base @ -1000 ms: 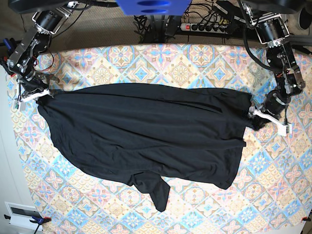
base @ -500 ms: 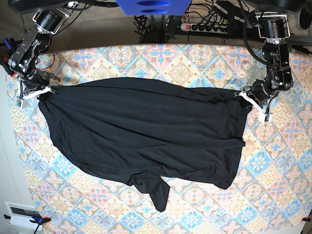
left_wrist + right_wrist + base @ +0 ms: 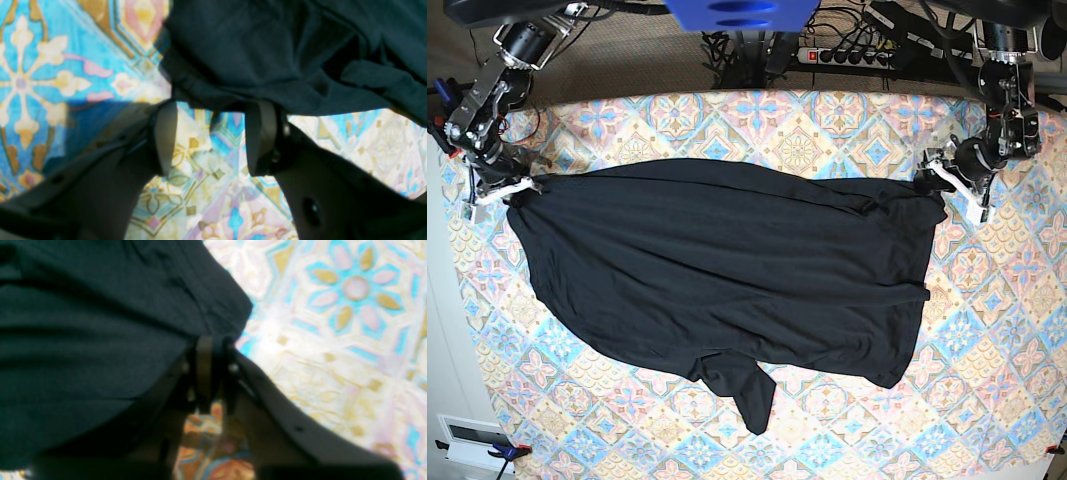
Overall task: Layout the t-shirt on the table in an organized manner, then fold the t-shirt properly
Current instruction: 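Lower the held shirt edge with the left gripper onto the table, then release with the right gripper and move it onto the shirt collar edge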
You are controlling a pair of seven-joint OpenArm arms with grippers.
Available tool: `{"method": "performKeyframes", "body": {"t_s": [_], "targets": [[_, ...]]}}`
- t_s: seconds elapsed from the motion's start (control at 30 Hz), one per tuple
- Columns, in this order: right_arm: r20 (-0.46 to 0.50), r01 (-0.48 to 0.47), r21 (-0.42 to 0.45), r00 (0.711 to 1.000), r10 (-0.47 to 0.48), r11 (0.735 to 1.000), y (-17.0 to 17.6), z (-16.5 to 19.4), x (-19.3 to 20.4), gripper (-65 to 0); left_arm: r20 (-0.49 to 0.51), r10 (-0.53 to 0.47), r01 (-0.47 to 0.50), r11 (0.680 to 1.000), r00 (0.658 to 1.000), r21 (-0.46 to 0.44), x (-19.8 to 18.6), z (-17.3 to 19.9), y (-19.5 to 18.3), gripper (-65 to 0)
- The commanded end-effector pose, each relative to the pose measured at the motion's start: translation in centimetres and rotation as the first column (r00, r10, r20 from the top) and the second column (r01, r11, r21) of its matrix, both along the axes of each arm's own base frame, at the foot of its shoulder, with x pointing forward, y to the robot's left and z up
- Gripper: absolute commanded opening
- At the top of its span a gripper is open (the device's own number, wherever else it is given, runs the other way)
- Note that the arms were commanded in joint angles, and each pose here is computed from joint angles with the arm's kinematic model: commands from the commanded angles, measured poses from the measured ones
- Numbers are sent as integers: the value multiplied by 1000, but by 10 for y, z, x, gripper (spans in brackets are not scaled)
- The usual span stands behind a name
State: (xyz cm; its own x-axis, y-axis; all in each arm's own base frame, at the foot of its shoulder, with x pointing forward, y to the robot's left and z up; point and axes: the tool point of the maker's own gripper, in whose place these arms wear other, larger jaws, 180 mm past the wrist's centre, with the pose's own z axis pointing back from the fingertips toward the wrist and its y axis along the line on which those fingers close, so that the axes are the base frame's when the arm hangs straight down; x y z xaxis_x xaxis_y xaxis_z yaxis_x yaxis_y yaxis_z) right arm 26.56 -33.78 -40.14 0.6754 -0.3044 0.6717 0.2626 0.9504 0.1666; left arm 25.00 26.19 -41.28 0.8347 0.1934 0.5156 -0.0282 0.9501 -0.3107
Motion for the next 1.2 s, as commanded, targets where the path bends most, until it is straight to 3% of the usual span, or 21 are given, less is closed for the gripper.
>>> {"method": "performKeyframes", "body": {"t_s": [0.0,0.2,0.3,0.43,0.53,0.6,0.73,0.97,1.07,1.17], "targets": [[47,-32,-23,998,33,999,1,15,13,-544,37,-6,5,1000,999,11,8,11,4,-330],[80,-118,-52,989,122,992,25,25,29,-437,42,-4,3,1000,999,13,10,12,6,-330],[158,-164,-111,971,181,980,39,54,44,-421,42,-4,3,1000,999,13,10,12,6,-330],[170,-220,-161,954,247,962,56,63,37,-420,44,-4,3,1000,999,15,10,12,6,-330],[153,-242,-258,946,287,935,57,72,36,-409,44,-4,3,1000,999,15,10,12,6,-330],[126,-295,-325,928,350,899,70,75,35,-397,45,-4,3,1000,999,15,11,13,6,-330],[87,-457,-331,857,509,826,124,64,23,-378,47,-4,3,1000,999,15,12,13,6,-330],[11,-708,-281,672,740,648,205,38,-2,-370,48,-4,3,1000,999,15,12,13,6,-330],[6,-734,-265,647,762,625,216,33,-7,-370,48,-4,3,1000,999,15,12,13,6,-330],[-5,-740,-261,643,766,620,218,29,-9,-370,48,-4,3,1000,999,15,12,13,6,-330]]}}
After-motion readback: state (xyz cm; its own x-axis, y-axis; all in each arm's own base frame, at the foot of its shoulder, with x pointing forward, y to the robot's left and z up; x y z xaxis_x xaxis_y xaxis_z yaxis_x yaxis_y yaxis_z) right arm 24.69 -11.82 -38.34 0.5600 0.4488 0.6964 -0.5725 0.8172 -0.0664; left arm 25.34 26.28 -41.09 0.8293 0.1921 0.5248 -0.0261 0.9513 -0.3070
